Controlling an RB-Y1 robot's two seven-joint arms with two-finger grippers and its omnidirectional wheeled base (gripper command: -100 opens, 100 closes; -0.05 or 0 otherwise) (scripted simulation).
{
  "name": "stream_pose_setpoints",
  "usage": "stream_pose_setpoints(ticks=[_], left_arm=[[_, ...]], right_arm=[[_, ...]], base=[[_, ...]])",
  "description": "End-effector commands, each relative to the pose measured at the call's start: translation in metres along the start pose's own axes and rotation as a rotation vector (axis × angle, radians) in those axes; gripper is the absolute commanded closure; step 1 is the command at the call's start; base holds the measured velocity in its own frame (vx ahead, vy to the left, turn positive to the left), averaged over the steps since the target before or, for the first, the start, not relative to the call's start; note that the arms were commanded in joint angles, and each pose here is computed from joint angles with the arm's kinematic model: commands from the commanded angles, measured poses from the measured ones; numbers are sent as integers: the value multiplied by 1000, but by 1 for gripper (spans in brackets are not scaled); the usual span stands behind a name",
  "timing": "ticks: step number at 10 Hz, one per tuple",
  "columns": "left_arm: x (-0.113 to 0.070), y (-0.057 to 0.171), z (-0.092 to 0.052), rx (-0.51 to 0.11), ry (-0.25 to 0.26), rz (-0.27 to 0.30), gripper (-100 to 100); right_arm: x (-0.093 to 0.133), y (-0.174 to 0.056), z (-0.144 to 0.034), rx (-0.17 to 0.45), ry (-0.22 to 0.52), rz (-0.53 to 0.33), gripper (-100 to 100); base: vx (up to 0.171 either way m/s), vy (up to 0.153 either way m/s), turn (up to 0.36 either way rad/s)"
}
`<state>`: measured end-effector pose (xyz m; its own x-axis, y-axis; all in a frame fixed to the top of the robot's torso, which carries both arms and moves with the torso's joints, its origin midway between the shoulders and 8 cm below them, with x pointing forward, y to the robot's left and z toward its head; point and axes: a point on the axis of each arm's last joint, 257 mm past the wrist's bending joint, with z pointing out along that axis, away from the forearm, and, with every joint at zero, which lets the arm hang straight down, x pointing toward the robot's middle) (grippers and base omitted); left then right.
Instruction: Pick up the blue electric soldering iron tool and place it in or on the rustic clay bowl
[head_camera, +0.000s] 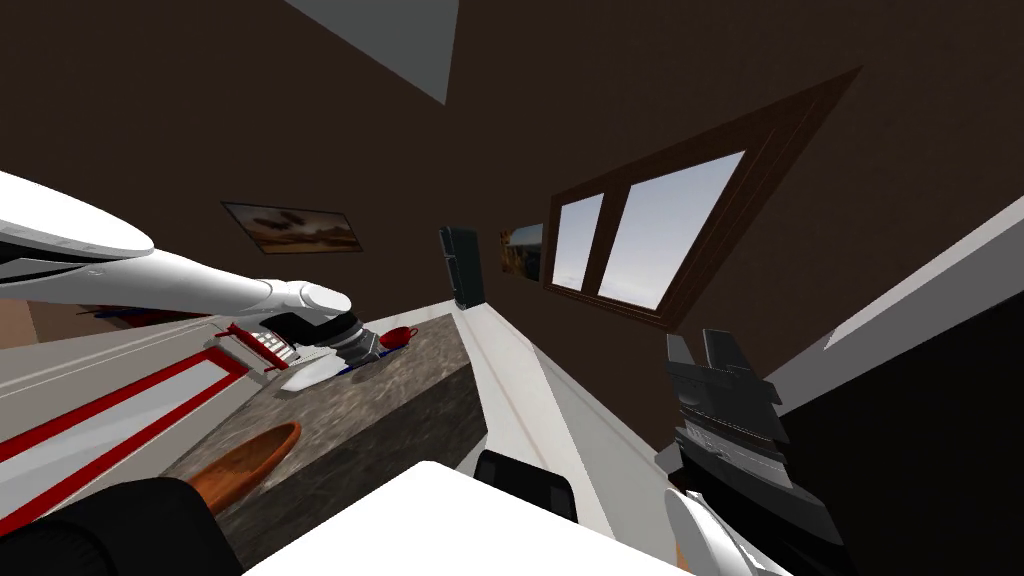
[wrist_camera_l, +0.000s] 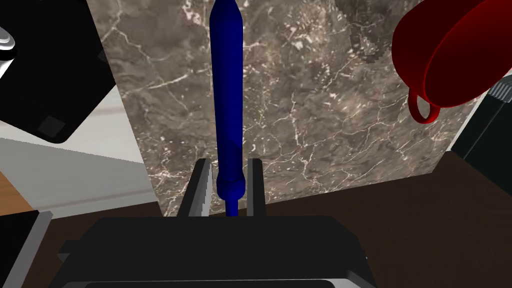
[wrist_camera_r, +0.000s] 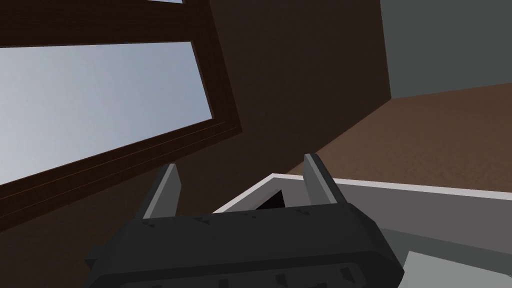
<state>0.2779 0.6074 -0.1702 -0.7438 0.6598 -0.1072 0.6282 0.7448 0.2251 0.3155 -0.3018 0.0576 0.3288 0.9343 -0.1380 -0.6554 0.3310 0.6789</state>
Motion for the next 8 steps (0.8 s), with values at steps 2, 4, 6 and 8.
stream_pose_setpoints(ticks=[2,4,6,8], left_arm=[[-1,-23,1,73,13,29,100],[0,-40,3,121,20,47,100],[3,-66,5,197,31,73,100],[5,-83,6,246,39,91,100]], right_arm=[[0,0,0,0,0,0,0],[0,0,0,0,0,0,0],[0,0,0,0,0,0,0],[0,0,0,0,0,0,0]], base=[[-99,160,148],[-56,166,90],[-68,197,148],[-31,144,83]])
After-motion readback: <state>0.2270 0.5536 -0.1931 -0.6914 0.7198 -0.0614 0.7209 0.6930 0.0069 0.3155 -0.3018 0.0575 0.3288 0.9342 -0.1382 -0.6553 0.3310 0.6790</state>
